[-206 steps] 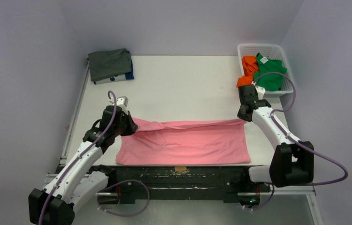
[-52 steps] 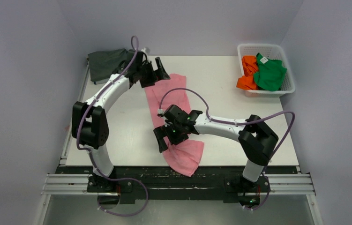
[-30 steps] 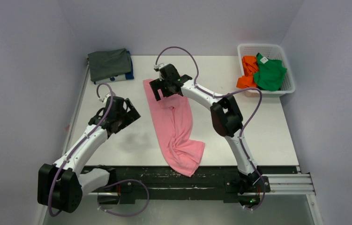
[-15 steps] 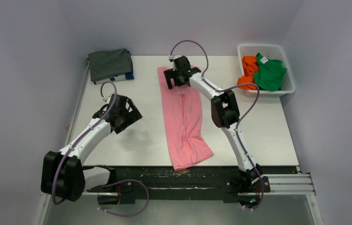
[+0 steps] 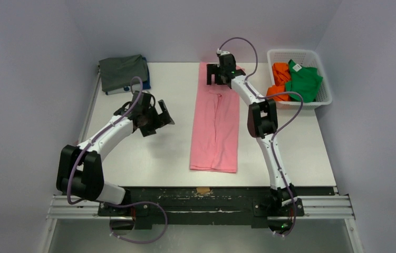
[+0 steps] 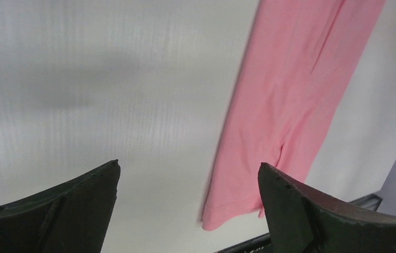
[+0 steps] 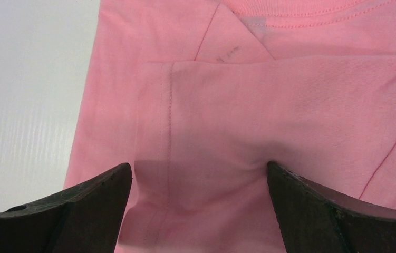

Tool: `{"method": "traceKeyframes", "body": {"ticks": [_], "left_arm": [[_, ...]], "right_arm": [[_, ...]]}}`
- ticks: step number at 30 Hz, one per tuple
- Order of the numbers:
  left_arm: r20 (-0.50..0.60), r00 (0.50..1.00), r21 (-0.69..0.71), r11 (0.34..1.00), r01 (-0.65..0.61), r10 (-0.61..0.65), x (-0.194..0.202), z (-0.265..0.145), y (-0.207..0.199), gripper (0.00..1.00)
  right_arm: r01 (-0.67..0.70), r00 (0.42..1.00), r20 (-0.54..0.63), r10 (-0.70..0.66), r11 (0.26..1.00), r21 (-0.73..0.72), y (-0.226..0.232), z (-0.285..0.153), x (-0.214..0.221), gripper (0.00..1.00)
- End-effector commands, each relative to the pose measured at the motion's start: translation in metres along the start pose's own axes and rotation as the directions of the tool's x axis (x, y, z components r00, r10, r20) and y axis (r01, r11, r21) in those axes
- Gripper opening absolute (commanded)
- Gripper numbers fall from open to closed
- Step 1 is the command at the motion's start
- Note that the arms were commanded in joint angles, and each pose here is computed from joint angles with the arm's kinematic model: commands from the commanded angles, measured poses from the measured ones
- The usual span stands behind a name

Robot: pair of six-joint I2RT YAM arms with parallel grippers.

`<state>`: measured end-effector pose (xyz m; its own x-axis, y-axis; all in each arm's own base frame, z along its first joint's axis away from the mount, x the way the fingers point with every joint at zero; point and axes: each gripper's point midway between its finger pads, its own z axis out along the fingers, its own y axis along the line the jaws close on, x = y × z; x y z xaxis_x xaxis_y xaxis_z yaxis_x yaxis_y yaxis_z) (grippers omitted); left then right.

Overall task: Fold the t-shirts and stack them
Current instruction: Rotate the tshirt 90 degrees

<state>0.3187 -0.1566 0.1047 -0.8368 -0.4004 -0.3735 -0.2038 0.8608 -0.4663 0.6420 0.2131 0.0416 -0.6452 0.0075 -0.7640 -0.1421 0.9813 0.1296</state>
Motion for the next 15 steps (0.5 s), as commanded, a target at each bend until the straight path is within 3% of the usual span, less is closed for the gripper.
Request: {"method": "traceKeyframes", "body": {"ticks": [1, 5, 8, 12, 15], "left_arm": [[-0.114, 0.98, 0.186, 0.972, -0.142, 0.165, 0.032, -0.006, -0.045, 0.99], [-0.221, 0.944, 0.194, 0.96, -0.202, 0.243, 0.07, -0.002, -0.044, 0.95], [-0.299, 0.926, 0.172, 0.967, -0.187, 0.232, 0.094, 0.001, -0.032, 0.92], [-0.351, 0.908, 0.194, 0.967, -0.168, 0.228, 0.118, 0.002, -0.028, 0.9], [-0.388, 0.889, 0.186, 0.966, -0.181, 0.242, 0.136, 0.004, -0.028, 0.88]], "right_arm": [[0.015, 0.999, 0.042, -0.01, 0.994, -0.108, 0.026, -0.035, -0.034, 0.99], [0.056, 0.994, 0.097, -0.041, 0.987, -0.153, 0.042, -0.091, -0.067, 0.99], [0.083, 0.993, 0.092, -0.07, 0.986, -0.145, 0.053, -0.134, -0.066, 0.99], [0.09, 0.995, 0.051, -0.085, 0.989, -0.12, 0.056, -0.184, -0.021, 0.98], [0.014, 0.999, -0.043, -0.017, 0.996, -0.083, 0.039, -0.211, 0.044, 0.94]]}}
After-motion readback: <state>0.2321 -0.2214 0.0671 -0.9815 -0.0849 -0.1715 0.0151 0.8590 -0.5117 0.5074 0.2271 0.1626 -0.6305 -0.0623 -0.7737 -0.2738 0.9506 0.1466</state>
